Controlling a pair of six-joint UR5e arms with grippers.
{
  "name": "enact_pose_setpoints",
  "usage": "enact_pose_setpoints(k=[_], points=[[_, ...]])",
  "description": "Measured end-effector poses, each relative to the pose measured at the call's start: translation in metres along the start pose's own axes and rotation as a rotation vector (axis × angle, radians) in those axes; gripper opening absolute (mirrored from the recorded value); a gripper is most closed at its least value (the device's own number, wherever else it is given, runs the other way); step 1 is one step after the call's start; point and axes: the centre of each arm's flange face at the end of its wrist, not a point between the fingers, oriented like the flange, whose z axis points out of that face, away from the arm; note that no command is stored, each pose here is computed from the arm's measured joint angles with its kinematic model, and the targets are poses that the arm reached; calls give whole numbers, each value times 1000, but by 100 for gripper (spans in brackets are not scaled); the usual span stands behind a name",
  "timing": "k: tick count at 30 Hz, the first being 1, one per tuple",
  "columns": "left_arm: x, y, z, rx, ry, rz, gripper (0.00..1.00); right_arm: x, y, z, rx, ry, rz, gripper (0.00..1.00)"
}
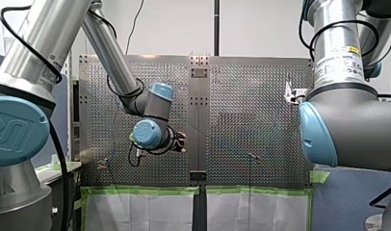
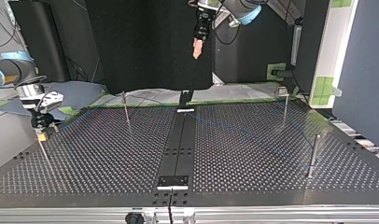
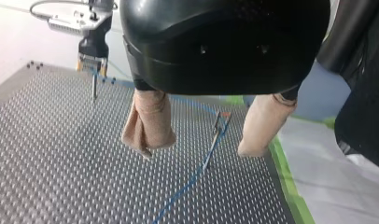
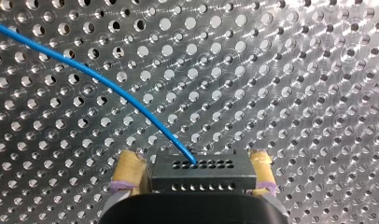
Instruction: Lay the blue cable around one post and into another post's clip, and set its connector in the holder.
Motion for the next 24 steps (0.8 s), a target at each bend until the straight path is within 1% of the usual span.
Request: enact_pose_setpoints(k=[9, 12, 15, 18, 24], points=[[17, 25, -16, -90, -12, -4, 98, 0, 0, 0, 0, 0, 0, 100], [21, 32, -21, -117, -21, -21, 98, 0, 0, 0, 0, 0, 0, 100], [22, 35, -23, -141, -40, -44, 98, 0, 0, 0, 0, 0, 0, 100], [20, 36, -22, -156, -63, -63, 98, 0, 0, 0, 0, 0, 0, 100], [16, 35, -17, -161, -110, -99, 98, 0, 0, 0, 0, 0, 0, 100]])
